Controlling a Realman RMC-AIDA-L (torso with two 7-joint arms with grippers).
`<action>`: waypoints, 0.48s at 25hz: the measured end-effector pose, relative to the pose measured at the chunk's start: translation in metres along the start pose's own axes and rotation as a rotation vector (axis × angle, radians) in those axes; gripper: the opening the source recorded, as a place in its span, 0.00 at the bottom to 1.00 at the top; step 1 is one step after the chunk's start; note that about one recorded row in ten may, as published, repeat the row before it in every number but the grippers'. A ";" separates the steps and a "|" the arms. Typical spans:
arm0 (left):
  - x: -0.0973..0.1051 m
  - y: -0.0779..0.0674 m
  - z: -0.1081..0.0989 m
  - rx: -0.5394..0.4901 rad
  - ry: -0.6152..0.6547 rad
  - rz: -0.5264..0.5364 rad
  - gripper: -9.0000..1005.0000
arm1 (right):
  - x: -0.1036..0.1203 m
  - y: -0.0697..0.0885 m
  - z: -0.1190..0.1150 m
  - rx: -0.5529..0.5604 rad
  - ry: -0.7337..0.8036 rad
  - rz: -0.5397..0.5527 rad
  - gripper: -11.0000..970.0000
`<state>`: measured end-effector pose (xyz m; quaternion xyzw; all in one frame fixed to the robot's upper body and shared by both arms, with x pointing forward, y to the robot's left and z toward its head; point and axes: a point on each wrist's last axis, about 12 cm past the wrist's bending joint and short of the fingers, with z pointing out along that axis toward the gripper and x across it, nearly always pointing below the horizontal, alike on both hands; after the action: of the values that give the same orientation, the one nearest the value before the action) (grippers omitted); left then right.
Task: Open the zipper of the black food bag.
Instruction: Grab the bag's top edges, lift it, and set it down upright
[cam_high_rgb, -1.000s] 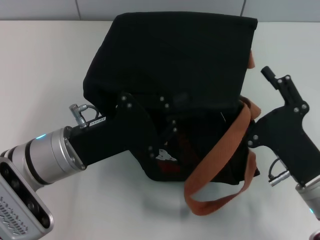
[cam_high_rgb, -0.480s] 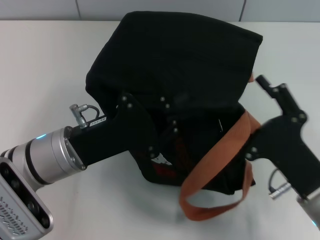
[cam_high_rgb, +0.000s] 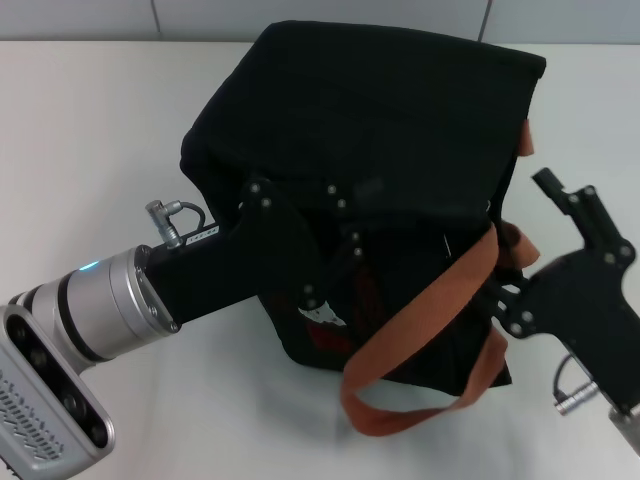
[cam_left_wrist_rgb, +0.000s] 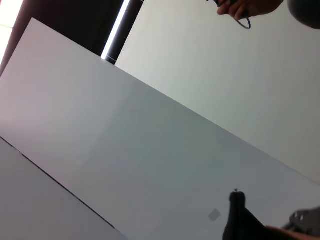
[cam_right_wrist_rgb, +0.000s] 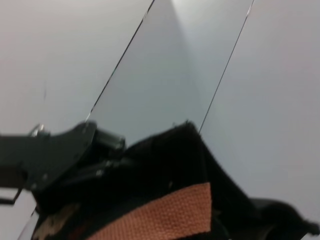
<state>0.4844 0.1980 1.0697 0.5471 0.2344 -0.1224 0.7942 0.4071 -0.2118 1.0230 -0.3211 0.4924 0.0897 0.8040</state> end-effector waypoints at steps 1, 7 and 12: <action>0.000 0.000 0.000 0.000 0.000 0.000 0.10 | 0.000 0.000 0.000 0.000 0.000 0.000 0.85; -0.001 -0.002 0.001 -0.003 -0.003 0.008 0.10 | 0.002 -0.004 0.012 0.032 0.003 -0.030 0.85; -0.002 -0.003 0.000 -0.004 -0.004 0.007 0.10 | 0.003 -0.010 0.010 0.079 0.012 -0.045 0.85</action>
<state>0.4816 0.1966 1.0686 0.5462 0.2309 -0.1203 0.7961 0.4205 -0.2141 1.0276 -0.3006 0.4930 0.0500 0.8149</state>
